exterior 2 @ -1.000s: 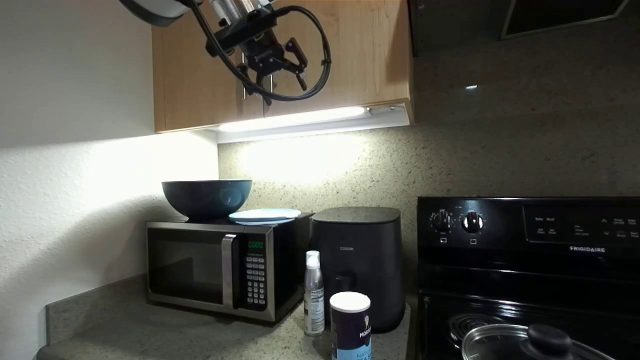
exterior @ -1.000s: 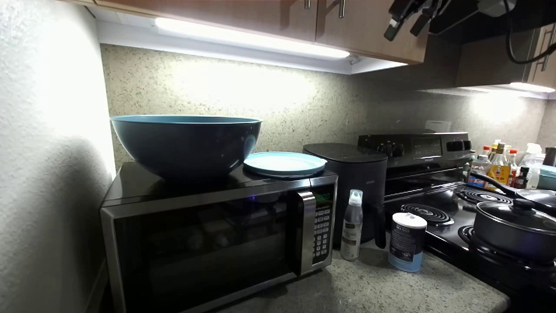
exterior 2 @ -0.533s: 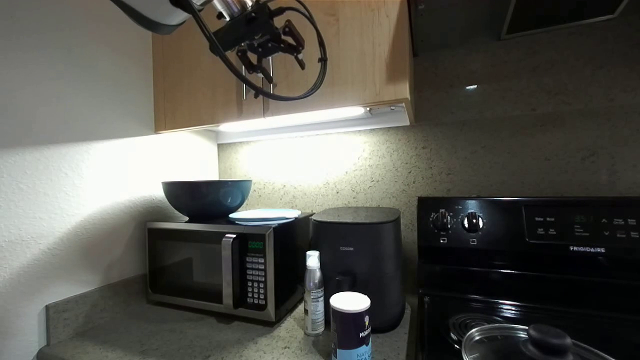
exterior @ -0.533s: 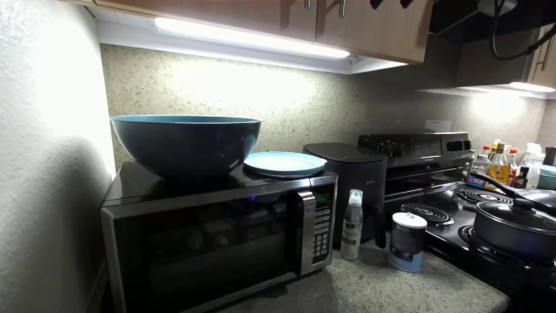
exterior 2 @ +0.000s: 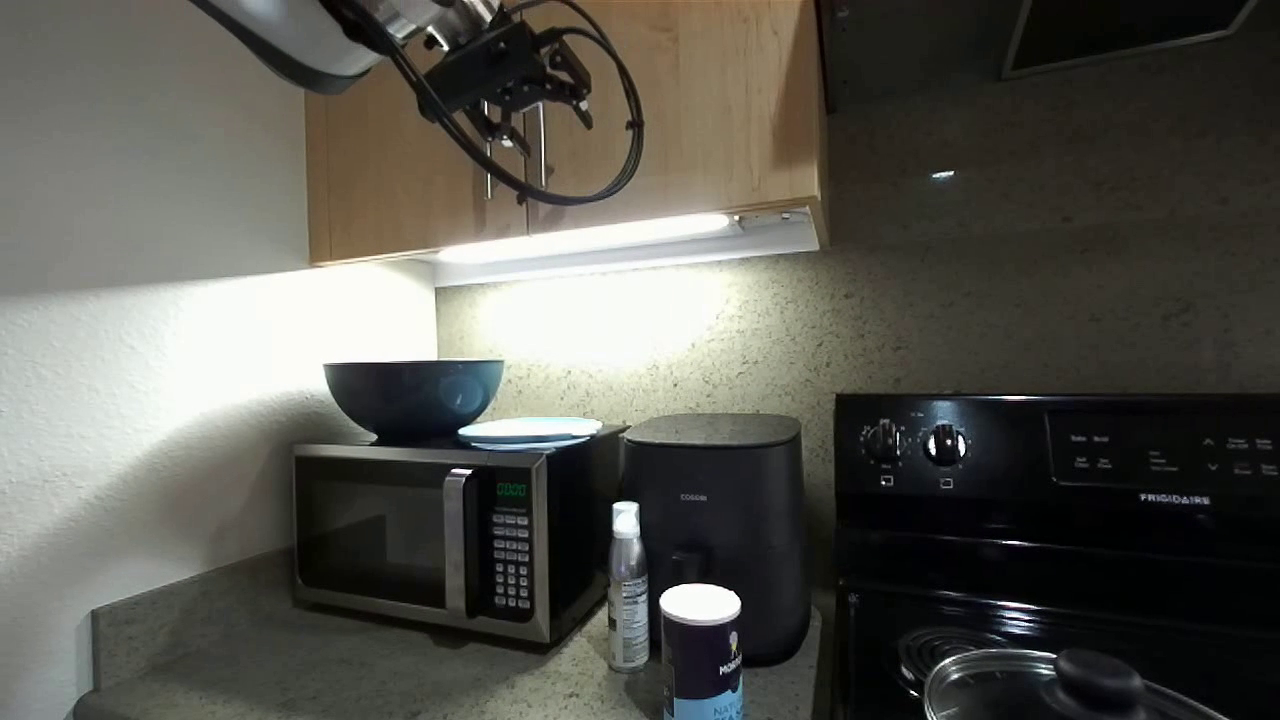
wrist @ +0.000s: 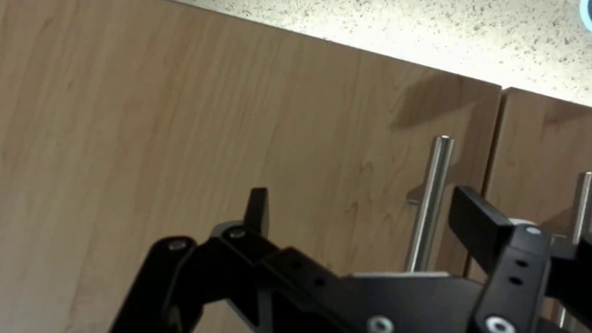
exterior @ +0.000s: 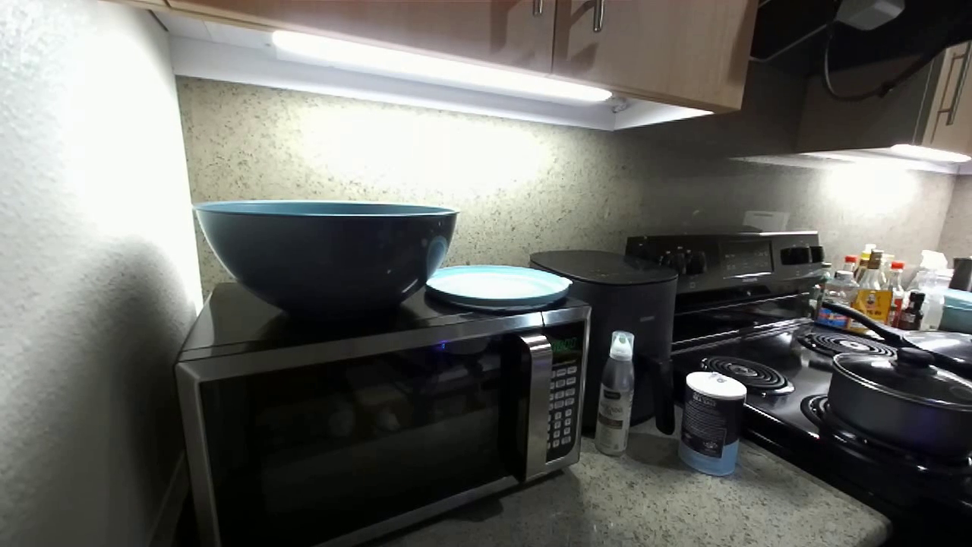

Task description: Open the right upper cabinet door.

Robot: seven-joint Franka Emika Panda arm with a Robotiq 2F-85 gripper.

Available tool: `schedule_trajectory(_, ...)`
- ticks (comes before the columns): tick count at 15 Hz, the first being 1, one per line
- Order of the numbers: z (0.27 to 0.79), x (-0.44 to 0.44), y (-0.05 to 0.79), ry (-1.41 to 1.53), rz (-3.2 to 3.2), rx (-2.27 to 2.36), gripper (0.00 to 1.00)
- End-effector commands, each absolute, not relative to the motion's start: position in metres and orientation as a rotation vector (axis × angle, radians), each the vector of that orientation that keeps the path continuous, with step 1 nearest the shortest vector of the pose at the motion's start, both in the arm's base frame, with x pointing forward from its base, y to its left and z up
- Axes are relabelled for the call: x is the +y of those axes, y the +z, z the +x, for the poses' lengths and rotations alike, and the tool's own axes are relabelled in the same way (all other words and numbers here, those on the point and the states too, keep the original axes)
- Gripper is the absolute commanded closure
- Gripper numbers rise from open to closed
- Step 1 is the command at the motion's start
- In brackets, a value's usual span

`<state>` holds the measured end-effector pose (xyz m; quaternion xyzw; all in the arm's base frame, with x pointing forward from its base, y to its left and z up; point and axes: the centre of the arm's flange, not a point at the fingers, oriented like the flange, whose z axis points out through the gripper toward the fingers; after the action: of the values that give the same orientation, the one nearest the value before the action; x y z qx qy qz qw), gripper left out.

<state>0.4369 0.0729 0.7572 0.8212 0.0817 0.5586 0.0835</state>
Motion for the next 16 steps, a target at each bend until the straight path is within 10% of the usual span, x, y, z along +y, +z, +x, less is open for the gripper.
schedule_trajectory(1,0.442,0.079,0.754,1.659,2.458,0.263,0.00)
schedule_trajectory(16,0.453,0.086,0.750,1.648,2.468,0.285,0.00)
